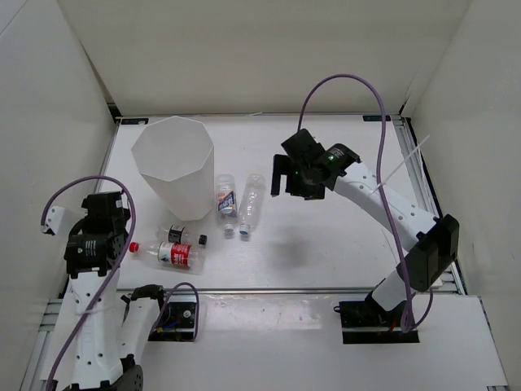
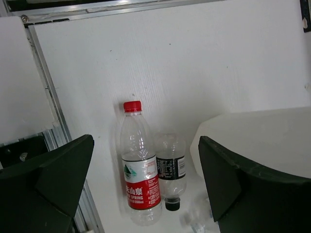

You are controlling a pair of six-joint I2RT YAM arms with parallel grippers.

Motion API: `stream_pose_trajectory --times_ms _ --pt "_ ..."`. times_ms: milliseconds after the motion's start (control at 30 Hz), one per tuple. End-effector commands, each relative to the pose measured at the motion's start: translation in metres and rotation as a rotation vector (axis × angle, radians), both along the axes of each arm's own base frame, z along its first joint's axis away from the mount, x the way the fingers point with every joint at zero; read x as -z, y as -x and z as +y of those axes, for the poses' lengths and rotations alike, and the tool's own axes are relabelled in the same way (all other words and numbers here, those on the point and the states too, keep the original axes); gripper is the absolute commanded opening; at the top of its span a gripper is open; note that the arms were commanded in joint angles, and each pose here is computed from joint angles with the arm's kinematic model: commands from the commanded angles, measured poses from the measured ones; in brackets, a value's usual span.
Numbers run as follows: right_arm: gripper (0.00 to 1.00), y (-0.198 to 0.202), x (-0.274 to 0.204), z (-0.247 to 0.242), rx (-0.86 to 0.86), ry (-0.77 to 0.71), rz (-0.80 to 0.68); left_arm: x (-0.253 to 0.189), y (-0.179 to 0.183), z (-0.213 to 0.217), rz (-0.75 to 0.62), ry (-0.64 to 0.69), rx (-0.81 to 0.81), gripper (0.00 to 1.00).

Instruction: Put the plastic bottles in the bin

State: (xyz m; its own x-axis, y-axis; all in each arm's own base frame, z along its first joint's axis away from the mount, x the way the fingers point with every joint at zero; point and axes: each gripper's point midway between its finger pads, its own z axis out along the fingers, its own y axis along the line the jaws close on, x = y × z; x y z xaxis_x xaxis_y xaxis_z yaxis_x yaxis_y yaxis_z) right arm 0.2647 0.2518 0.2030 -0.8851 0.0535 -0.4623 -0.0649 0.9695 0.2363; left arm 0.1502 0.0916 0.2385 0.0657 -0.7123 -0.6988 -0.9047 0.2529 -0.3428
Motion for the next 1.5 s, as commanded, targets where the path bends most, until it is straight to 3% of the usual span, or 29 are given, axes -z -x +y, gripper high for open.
stream_pose_trajectory --times_ms 0,200,433,667,900,933,967,1067,1133,1300,1467 --pt "1.0 -0.003 -0.005 0.022 -0.105 -0.079 0.005 0.001 0.024 -0.007 0.08 -0.021 0.098 1.0" --pt "1.0 -0.016 0.015 0.068 -0.239 -0.21 0.09 -0.042 0.018 -0.011 -0.036 -0.092 0.222 1.0" --pt "1.0 -0.062 0.049 0.101 -0.23 -0.273 0.178 -0.047 -0.007 -0.043 -0.16 -0.091 0.482 1.0" --pt "1.0 -0.098 0.096 0.107 -0.128 -0.309 0.294 -0.046 -0.013 -0.052 -0.178 -0.08 0.54 1.0" --pt "1.0 -0.088 0.146 0.11 -0.134 -0.314 0.441 -0.049 -0.013 -0.045 -0.133 -0.111 0.529 1.0" --pt "0.96 -0.087 0.15 0.111 -0.136 -0.316 0.455 -0.049 -0.013 -0.045 -0.133 -0.111 0.529 1.0" --pt "0.84 -0.087 0.15 0.111 -0.144 -0.314 0.452 -0.048 -0.015 -0.045 -0.135 -0.112 0.529 1.0" --pt "0.59 -0.087 0.155 0.098 -0.121 -0.296 0.48 -0.045 -0.016 -0.046 -0.147 -0.084 0.508 1.0" --pt "0.52 -0.09 0.146 0.083 -0.102 -0.301 0.472 -0.045 -0.017 -0.044 -0.171 -0.073 0.475 1.0" --pt "0.42 -0.107 0.059 0.046 -0.01 -0.39 0.316 -0.036 -0.01 -0.049 -0.28 0.026 0.381 1.0" --pt "0.36 -0.123 -0.111 0.061 -0.116 -0.666 -0.056 -0.013 -0.018 -0.068 -0.276 0.082 0.481 1.0"
